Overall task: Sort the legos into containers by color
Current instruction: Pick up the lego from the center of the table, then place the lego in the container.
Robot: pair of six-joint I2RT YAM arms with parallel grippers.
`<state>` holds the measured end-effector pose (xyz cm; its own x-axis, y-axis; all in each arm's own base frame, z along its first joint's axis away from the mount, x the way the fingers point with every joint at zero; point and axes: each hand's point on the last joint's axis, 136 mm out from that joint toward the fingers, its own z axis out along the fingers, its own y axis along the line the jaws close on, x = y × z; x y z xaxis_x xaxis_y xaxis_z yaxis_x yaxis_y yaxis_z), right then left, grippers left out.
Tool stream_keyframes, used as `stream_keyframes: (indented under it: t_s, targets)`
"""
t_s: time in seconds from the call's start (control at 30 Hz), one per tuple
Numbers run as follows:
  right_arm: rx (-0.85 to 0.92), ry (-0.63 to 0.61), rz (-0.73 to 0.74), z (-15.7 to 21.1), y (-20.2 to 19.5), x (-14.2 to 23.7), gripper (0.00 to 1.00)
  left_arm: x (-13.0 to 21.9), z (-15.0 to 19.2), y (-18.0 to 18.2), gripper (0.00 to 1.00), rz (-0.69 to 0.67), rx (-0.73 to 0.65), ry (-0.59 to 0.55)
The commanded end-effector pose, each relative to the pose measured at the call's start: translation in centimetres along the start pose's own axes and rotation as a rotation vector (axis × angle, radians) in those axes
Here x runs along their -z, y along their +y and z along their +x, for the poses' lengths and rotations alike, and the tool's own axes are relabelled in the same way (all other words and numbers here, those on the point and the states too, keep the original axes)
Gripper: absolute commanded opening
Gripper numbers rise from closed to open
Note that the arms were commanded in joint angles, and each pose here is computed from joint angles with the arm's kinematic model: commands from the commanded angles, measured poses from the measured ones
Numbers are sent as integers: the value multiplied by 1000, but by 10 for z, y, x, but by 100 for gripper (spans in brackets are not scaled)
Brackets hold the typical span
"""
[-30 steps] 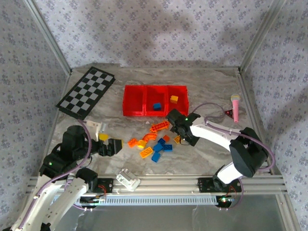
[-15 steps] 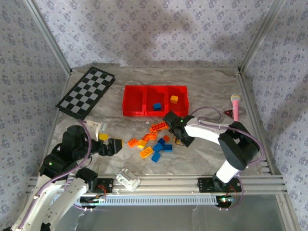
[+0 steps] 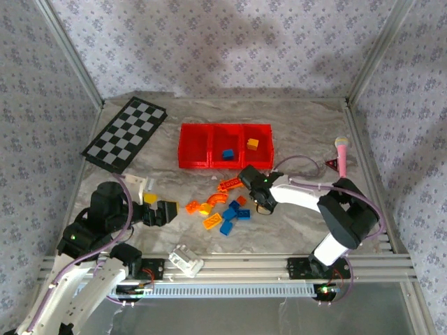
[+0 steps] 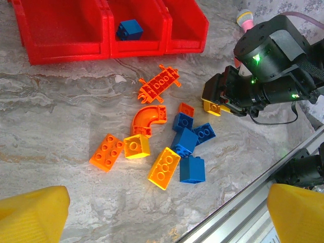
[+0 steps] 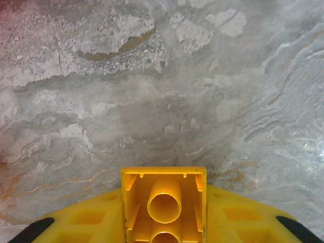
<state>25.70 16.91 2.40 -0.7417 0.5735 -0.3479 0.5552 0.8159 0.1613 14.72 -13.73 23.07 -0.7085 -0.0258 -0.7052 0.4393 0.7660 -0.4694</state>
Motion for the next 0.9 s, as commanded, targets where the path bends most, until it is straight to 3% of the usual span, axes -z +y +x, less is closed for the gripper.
stream_keyframes:
  t_s: [0.0, 0.13, 0.23, 0.37, 0.53, 0.7, 0.87]
  targets:
    - [45, -47, 11, -11, -9, 3, 34, 0, -3, -2, 100, 11, -19, -22]
    - [107, -83, -8, -25, -4, 20, 30, 0, -4, -2, 100, 7, -20, -24]
    - [223, -127, -104, -46, 21, 44, 30, 1, -4, -1, 100, 5, -19, -29]
    - [351, -175, -197, -86, 52, 69, 29, 1, -4, -1, 100, 2, -19, -31]
    - [388, -189, -332, -142, 94, 86, 28, 2, -4, 0, 100, -3, -18, -33]
    - [490, -126, -317, -172, 129, 70, 28, 1, -4, 2, 100, -12, -15, -35]
    - [547, -39, -281, -169, 145, 33, 28, 1, -4, 3, 100, -18, -14, -37]
